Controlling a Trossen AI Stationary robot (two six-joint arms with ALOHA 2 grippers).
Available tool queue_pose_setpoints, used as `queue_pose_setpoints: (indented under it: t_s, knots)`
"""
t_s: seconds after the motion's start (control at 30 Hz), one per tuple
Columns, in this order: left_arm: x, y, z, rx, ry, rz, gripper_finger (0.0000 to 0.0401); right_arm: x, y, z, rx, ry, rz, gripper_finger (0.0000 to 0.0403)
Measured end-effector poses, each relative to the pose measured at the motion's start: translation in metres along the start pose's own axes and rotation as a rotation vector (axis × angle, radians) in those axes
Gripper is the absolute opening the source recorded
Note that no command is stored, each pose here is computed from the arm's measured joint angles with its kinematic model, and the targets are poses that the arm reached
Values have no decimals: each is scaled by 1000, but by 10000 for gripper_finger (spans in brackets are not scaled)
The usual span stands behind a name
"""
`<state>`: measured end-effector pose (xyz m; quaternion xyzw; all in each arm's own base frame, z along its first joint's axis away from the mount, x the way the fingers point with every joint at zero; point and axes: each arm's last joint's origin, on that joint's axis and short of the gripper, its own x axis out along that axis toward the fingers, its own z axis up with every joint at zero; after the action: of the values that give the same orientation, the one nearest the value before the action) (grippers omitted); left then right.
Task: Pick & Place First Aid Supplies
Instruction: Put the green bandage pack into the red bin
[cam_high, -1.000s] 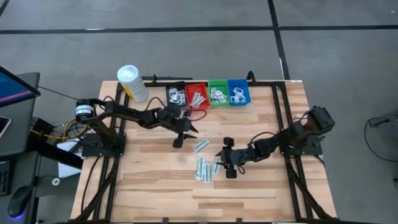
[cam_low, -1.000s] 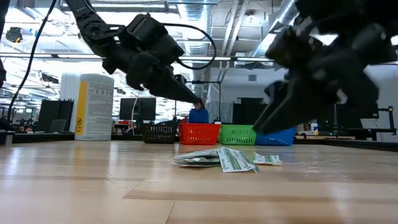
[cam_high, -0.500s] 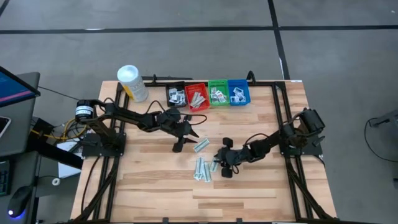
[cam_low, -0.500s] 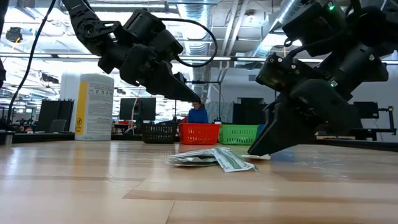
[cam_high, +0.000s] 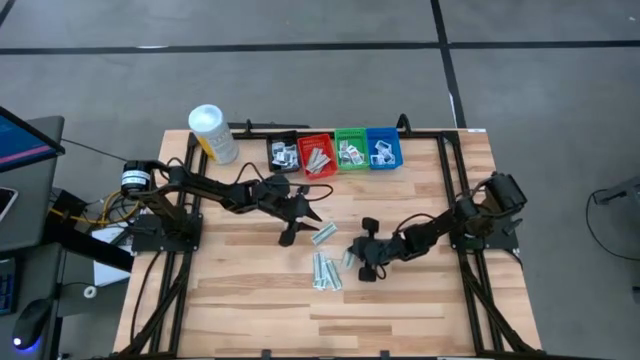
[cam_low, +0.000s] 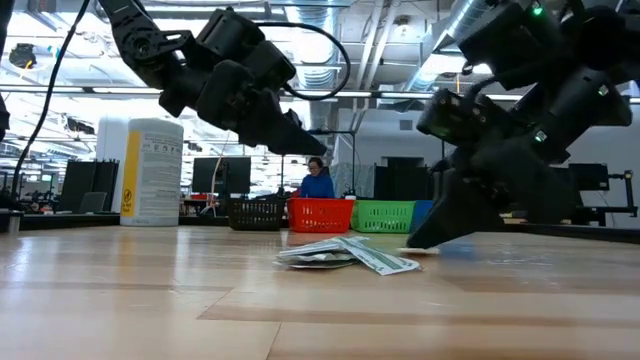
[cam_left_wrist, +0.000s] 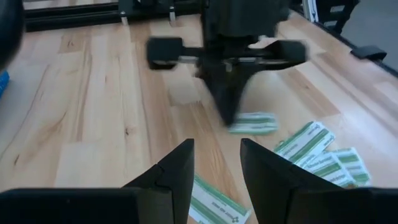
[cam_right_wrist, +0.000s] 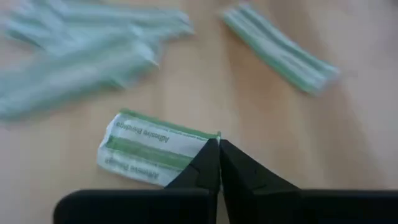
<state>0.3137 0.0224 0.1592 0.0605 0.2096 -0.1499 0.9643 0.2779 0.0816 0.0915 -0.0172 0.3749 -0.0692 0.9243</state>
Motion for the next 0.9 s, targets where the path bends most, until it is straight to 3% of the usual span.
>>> queue_pose_setpoints:
  t_s: [0.3,0.43,0.67,0.9]
  knots:
    - [0,1,8,-124,-73,12,131,-36,-12,32,-109,-187,-259,2]
    - [0,3,13,-212,-118,85,132,-50,-17,46,-149,-250,-364,1]
    - [-2,7,18,-334,-182,180,156,-58,-17,70,-248,-283,-474,1]
    - [-2,8,19,-344,-193,209,163,-52,-16,91,-296,-287,-511,1]
